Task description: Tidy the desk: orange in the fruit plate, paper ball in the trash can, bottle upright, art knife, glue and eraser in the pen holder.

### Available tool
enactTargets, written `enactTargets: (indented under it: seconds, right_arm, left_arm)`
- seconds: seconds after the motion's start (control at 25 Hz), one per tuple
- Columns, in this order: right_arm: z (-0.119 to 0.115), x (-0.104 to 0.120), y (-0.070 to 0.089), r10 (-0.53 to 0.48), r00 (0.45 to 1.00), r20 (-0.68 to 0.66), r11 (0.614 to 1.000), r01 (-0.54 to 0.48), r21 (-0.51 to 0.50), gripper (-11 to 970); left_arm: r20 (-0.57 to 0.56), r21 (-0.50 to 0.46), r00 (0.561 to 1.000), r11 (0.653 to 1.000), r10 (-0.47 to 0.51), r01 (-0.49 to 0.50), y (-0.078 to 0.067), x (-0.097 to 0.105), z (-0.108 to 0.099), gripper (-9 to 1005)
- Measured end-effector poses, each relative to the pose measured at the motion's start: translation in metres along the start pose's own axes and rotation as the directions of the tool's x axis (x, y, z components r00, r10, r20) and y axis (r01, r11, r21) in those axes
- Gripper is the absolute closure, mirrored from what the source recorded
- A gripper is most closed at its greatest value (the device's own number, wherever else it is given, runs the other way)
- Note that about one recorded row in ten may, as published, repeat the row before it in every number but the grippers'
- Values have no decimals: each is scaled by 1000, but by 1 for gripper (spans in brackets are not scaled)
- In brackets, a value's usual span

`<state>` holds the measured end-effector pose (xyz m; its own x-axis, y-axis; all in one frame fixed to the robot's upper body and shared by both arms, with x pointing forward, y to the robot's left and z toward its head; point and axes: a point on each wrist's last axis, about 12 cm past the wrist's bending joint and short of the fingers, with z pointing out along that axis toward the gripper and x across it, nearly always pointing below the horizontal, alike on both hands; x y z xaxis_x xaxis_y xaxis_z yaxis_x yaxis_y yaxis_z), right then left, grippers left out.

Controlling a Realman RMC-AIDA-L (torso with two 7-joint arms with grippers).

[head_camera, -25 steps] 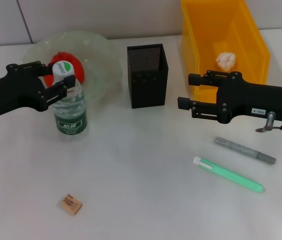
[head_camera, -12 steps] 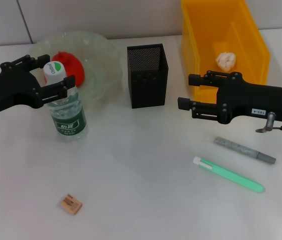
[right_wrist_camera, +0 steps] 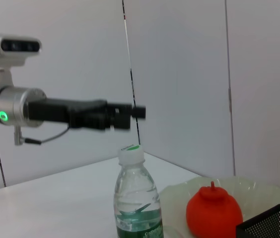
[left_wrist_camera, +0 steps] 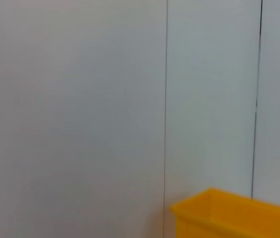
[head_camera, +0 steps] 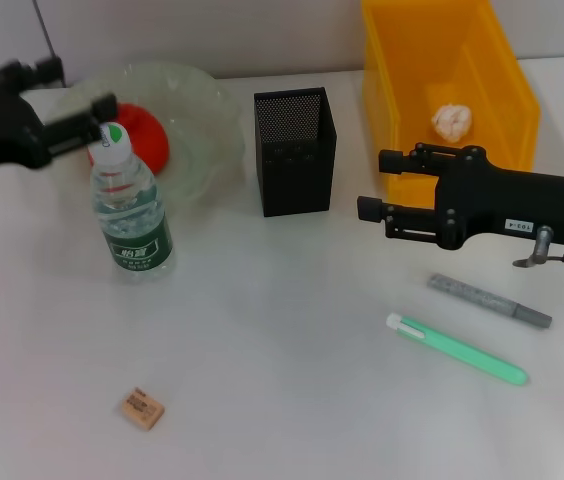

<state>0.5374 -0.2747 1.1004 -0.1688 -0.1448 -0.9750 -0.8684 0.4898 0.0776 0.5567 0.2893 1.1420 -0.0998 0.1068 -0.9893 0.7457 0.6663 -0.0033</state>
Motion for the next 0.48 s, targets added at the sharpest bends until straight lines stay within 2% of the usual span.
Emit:
enactTargets:
  seconds: [0.24, 0.48]
  right_arm:
    - [-2, 2, 1, 7, 1000, -7, 1000, -7, 4, 271]
    - [-3, 4, -1, 13, 1000, -14, 1000, -13, 21, 271]
  left_arm:
    - [113, 31, 993, 999, -33, 30, 2, -15, -8, 184]
    - [137, 157, 990, 988, -35, 13, -11, -22, -6, 184]
